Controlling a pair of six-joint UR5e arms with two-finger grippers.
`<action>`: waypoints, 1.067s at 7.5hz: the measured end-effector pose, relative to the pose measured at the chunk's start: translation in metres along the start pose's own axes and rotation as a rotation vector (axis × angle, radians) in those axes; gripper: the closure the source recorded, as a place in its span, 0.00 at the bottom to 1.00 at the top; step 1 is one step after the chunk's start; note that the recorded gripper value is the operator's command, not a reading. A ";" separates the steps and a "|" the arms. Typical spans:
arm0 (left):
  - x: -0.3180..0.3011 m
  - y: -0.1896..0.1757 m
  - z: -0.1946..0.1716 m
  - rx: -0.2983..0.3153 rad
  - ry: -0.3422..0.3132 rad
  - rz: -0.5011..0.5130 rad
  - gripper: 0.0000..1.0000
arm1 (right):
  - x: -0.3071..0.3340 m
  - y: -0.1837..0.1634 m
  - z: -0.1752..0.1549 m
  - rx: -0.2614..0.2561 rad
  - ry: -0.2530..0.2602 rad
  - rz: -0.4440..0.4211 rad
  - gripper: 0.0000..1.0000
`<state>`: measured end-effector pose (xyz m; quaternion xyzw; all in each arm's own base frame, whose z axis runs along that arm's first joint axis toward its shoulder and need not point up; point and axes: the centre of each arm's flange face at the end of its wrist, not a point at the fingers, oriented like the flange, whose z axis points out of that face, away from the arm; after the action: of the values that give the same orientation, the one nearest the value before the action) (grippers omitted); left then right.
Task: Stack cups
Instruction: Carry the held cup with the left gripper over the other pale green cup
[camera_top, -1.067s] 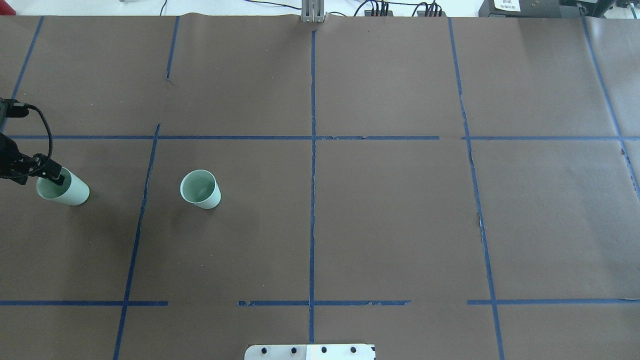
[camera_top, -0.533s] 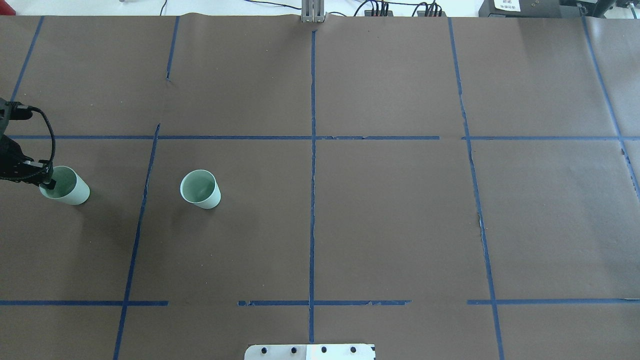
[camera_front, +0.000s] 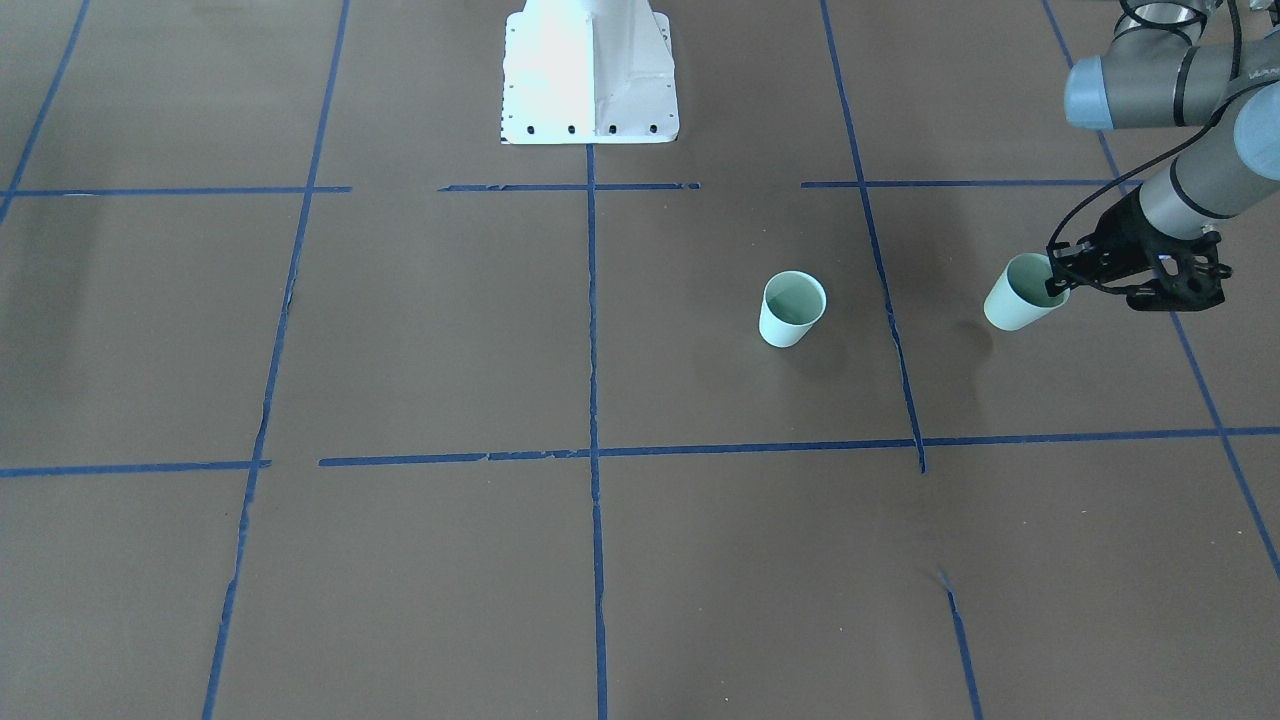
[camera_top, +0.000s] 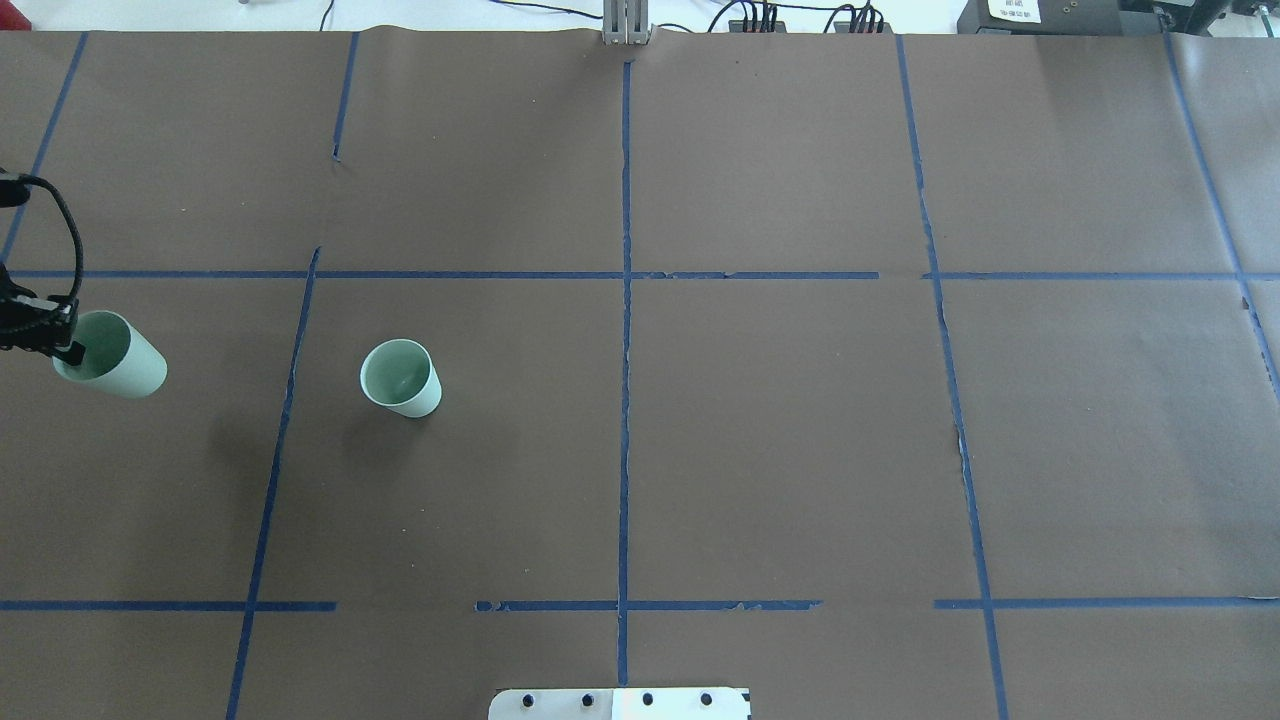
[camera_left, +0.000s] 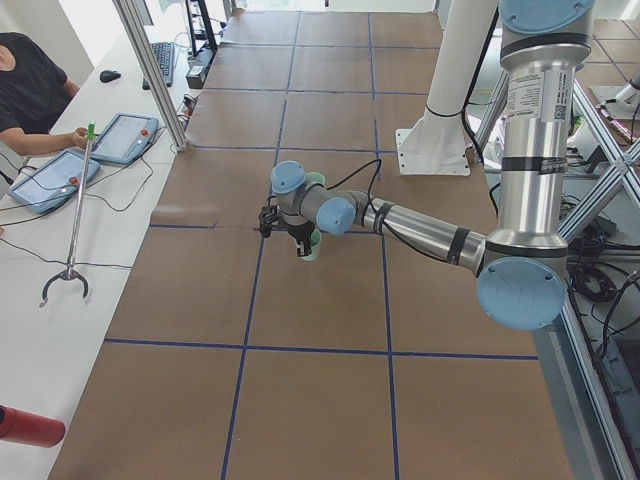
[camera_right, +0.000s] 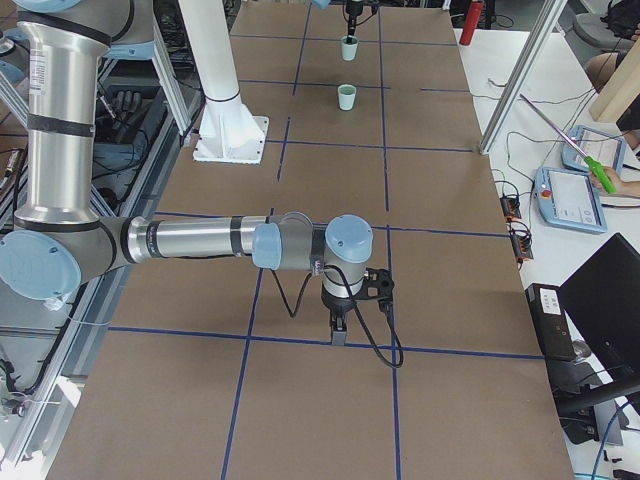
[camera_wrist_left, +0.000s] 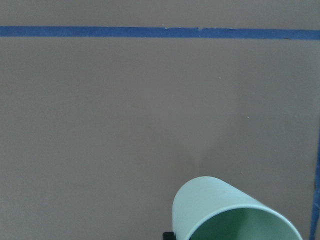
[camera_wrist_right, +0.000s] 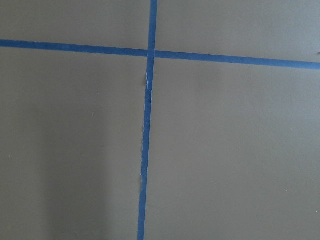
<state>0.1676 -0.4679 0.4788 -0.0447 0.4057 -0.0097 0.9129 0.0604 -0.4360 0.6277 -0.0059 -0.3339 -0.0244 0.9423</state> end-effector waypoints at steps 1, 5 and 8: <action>0.012 -0.007 -0.040 0.019 -0.006 -0.028 1.00 | 0.000 0.000 0.000 0.000 0.000 0.000 0.00; 0.130 -0.024 -0.123 0.025 0.019 -0.169 1.00 | 0.000 0.000 0.000 0.000 0.000 0.000 0.00; 0.229 0.001 -0.071 -0.033 0.093 -0.210 1.00 | 0.000 0.000 0.000 0.001 0.000 0.000 0.00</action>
<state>0.2688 -0.4842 0.2616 -0.1017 0.4409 -0.1007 0.8861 0.0604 -0.4361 0.6278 -0.0057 -0.3339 -0.0243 0.9423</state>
